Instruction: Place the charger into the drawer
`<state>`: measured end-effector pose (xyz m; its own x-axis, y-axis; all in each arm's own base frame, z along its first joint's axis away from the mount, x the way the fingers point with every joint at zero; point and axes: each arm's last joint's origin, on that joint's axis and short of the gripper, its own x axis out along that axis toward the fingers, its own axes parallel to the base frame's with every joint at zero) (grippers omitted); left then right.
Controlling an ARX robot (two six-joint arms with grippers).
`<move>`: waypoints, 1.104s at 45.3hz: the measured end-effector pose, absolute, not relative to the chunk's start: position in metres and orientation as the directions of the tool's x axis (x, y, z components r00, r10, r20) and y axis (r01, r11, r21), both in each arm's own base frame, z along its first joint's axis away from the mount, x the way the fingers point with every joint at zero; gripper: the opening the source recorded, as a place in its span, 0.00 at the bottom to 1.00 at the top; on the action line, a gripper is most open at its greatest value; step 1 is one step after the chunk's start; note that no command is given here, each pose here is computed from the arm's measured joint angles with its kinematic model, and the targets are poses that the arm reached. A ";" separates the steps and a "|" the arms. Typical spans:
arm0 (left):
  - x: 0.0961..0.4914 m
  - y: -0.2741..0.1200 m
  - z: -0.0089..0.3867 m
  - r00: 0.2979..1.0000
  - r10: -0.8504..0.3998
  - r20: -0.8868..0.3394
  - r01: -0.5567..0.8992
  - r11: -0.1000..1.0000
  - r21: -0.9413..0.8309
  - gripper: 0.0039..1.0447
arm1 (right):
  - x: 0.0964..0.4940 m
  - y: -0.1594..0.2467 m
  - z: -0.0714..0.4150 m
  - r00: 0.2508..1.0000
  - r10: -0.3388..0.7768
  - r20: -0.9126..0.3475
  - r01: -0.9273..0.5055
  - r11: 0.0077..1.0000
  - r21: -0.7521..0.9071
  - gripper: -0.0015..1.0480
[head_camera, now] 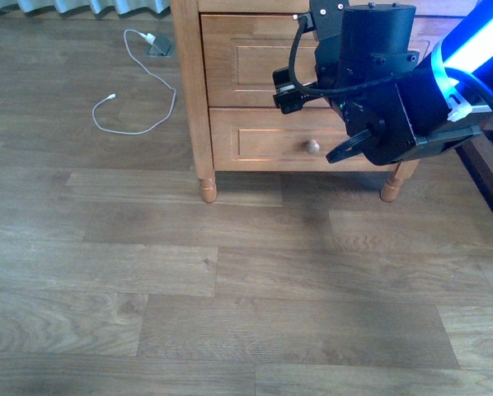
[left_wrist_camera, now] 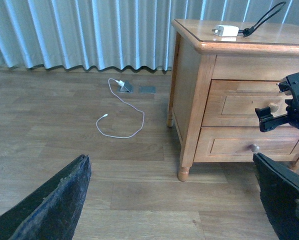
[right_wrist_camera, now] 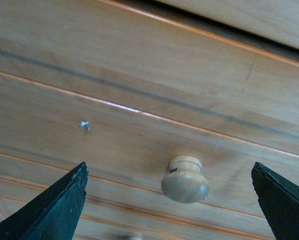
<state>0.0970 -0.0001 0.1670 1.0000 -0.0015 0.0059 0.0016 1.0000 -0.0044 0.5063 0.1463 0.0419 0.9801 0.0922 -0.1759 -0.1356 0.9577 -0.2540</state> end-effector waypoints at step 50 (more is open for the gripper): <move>0.097 0.000 0.167 1.000 -0.002 0.006 0.002 1.000 -0.004 0.94 | 0.515 0.136 0.037 0.986 0.040 -0.160 -0.075 0.973 -0.219 0.92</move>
<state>0.0970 -0.0001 0.1670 1.0000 -0.0015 0.0059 0.0015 1.0000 -0.0040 0.5153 0.1364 0.0366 0.9863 0.0395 -0.1604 -0.0746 0.9729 -0.2189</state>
